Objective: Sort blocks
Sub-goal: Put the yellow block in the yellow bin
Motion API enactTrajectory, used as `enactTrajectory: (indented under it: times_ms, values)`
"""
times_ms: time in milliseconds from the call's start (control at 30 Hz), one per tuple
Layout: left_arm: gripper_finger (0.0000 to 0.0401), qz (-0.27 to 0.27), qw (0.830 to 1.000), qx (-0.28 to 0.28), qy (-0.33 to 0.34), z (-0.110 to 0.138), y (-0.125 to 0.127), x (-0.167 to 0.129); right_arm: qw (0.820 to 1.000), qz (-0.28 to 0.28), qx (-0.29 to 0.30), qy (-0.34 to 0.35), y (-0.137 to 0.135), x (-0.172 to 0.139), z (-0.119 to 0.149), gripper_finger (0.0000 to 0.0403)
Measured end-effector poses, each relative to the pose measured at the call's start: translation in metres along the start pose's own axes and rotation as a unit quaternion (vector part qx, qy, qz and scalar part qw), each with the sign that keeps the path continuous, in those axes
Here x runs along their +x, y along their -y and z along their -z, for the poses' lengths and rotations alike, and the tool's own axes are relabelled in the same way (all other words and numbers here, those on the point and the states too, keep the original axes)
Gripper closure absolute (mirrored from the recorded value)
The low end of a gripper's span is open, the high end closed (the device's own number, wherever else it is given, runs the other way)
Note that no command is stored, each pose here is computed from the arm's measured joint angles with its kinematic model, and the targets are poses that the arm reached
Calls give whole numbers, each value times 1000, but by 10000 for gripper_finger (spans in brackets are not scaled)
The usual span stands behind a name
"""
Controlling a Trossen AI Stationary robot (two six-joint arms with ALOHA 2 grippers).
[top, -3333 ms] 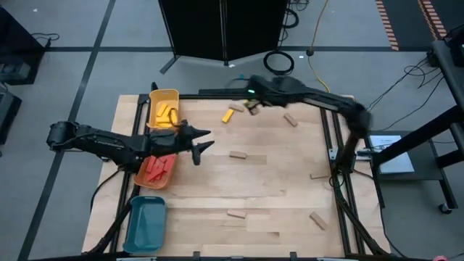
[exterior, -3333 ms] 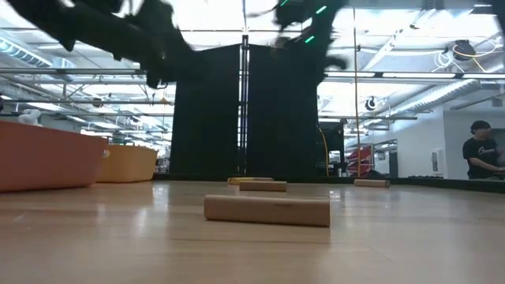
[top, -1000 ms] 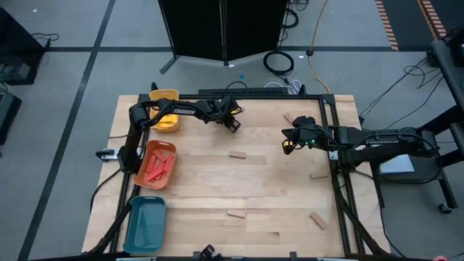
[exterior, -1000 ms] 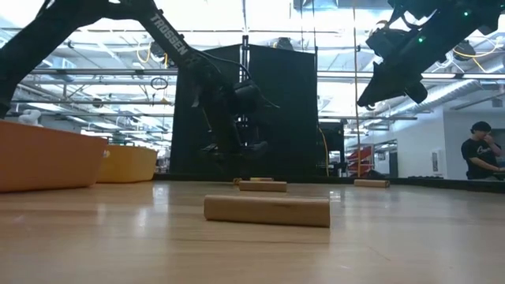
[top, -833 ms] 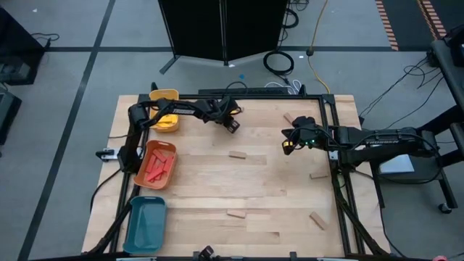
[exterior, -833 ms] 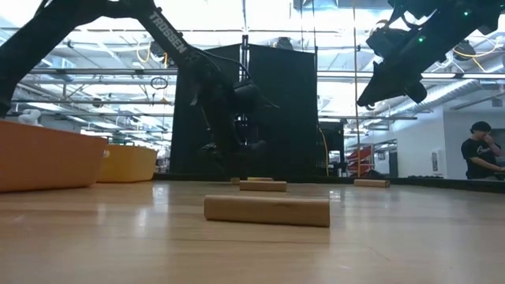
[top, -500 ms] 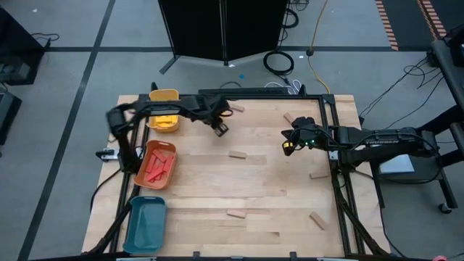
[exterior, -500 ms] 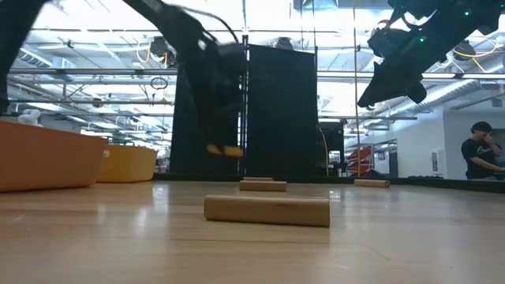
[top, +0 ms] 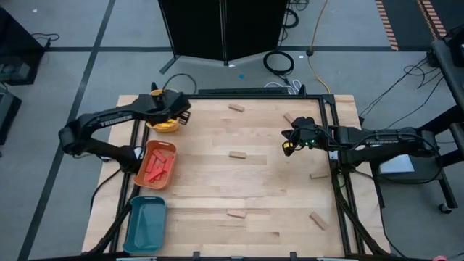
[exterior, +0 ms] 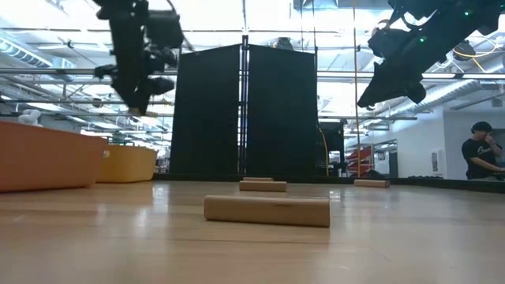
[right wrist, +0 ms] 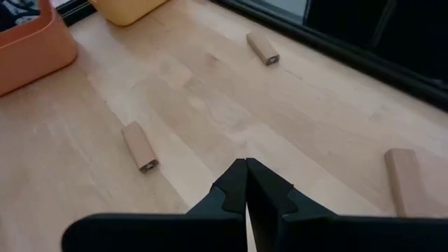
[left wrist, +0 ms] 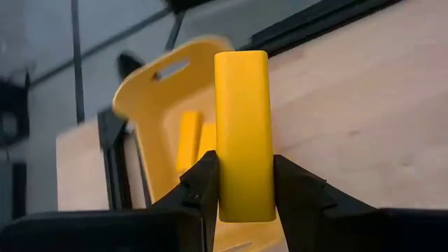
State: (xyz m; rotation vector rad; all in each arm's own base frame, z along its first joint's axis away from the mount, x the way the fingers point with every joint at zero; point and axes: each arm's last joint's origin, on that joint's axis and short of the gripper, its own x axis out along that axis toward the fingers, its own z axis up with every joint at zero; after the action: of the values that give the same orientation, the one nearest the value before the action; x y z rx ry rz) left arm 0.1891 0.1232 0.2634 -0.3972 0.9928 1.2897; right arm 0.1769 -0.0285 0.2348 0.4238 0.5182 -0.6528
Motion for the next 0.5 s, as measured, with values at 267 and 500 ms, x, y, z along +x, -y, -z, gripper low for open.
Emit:
enactTrajectory:
  times_ms: [267, 500]
  values:
    - [292, 10, 994, -62, -90, 9, -17, 41, 1000, -21, 2, -7, -2, 0, 0, 403]
    - [289, 23, 995, -43, -87, 3, -22, 48, 999, -38, 1, 21, -5, 0, -6, 403]
